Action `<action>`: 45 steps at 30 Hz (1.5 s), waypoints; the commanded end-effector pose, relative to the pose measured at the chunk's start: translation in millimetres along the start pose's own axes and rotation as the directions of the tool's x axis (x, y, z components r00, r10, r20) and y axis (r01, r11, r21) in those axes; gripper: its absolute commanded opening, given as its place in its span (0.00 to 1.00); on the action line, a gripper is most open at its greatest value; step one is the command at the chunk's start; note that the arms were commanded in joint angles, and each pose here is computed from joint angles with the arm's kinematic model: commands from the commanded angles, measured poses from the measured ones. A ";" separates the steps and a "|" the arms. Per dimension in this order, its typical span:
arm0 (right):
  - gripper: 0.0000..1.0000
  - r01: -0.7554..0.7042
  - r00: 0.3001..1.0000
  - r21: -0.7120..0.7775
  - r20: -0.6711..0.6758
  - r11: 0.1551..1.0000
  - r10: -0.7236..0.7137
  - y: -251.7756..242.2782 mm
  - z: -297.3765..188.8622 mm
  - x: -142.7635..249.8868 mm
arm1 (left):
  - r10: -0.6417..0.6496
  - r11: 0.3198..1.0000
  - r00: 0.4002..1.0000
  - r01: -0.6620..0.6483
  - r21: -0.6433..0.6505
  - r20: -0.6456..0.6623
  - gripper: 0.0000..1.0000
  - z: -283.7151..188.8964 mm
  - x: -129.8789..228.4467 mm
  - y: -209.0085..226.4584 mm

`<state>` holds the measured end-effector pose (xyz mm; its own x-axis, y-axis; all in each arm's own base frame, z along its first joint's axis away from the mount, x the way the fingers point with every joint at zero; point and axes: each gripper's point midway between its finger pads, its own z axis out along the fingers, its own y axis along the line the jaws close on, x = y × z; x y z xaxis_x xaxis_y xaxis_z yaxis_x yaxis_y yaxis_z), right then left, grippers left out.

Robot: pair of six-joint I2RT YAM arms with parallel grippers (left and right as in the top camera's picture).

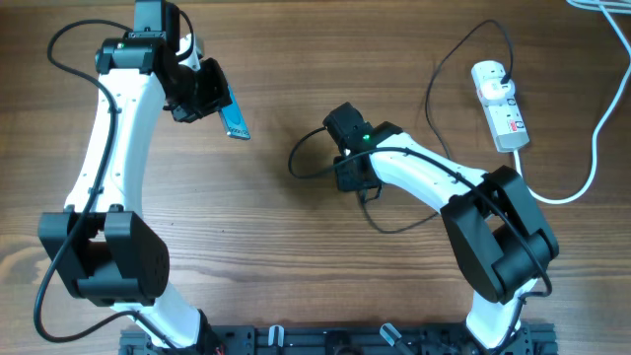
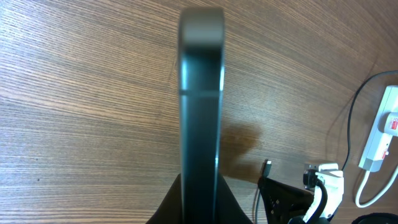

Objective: Plug charger to phone and switch on socket
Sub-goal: 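Release the phone from the right gripper and grasp the USB-C cable end, then bring the cable plug up to the phone's bottom port with the right gripper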

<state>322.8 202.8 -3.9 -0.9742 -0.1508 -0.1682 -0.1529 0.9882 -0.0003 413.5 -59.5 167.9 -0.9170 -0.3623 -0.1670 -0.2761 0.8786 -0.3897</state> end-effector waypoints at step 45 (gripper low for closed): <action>0.04 0.153 0.921 -0.517 0.383 0.842 0.068 92.0 -244.0 -25.7 | 0.355 0.587 0.933 -0.275 0.762 0.063 0.04 -60.1 32.3 -166.1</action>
<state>284.4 305.5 214.6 -0.8831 -0.1280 -0.4514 -0.3770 0.7662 0.5203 414.6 -197.4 269.9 -0.9488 -0.0627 -0.3097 0.2577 0.4136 -0.8732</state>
